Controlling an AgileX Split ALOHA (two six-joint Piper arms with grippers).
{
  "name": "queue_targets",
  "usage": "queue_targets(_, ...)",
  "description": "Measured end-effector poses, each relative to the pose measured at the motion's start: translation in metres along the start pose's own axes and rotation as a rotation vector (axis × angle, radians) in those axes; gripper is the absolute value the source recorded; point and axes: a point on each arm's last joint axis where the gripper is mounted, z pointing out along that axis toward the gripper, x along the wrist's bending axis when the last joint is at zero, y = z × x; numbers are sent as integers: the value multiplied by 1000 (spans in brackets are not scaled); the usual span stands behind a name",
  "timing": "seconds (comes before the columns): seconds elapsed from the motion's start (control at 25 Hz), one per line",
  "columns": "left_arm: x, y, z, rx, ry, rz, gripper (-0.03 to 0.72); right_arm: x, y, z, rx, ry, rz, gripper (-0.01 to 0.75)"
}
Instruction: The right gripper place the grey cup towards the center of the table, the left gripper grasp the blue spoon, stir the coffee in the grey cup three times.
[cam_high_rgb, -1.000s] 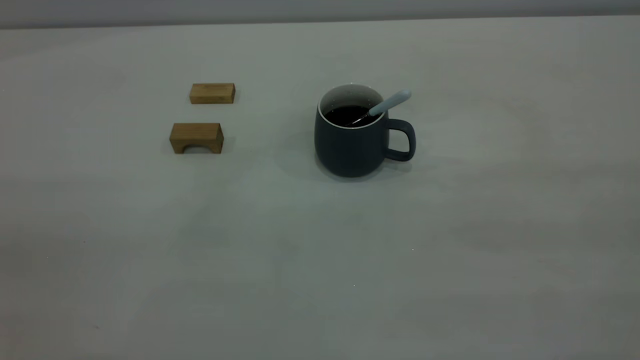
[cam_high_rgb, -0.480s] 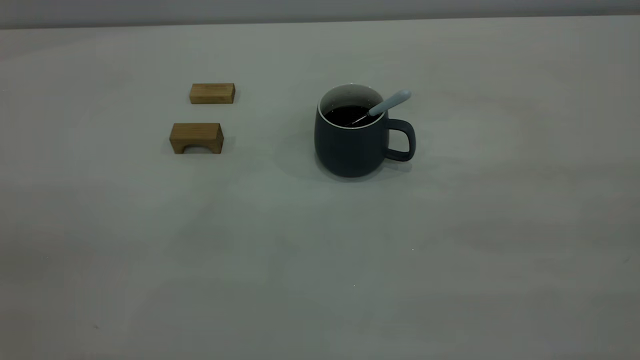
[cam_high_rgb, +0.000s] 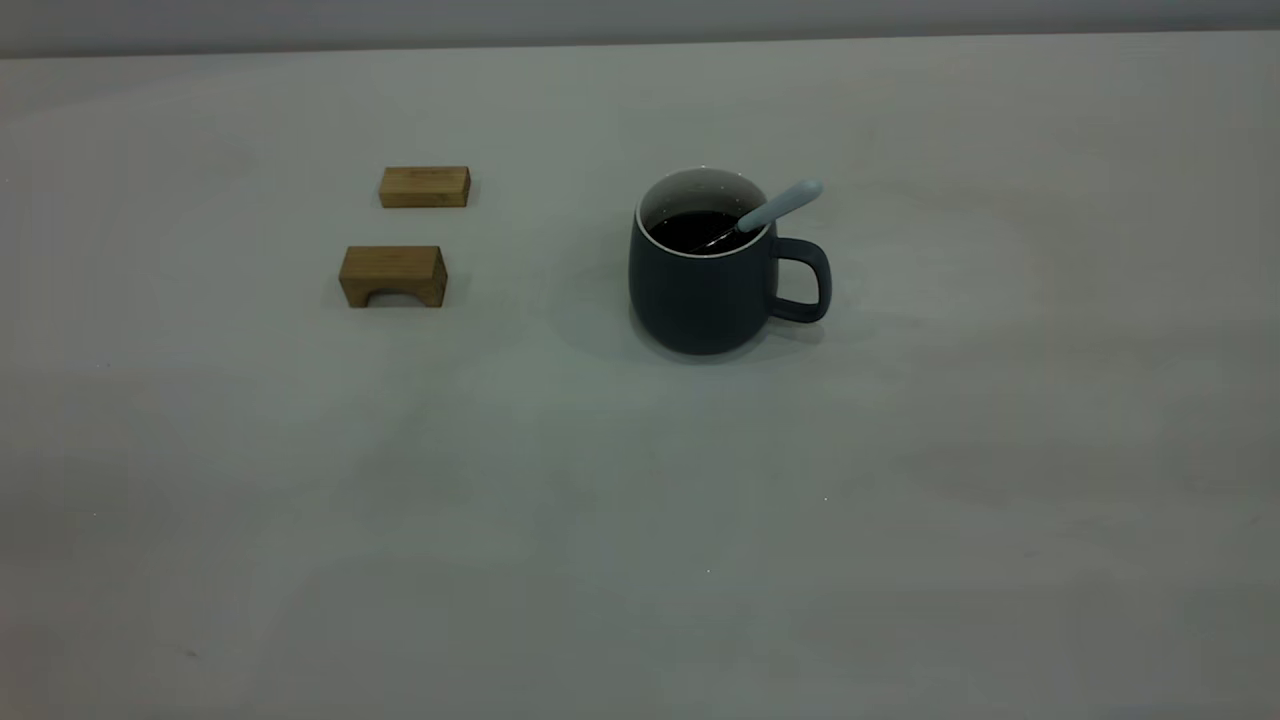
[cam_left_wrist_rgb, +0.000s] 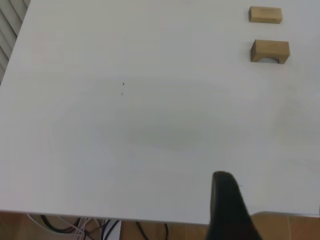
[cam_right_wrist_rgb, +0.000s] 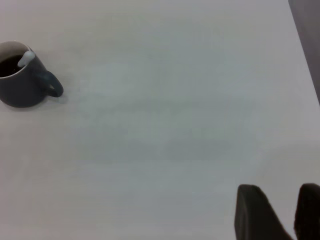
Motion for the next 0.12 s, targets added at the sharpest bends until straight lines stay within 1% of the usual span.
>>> queue_targets(0.12,0,0,0,0,0,0,504,0,0,0,0,0,1,237)
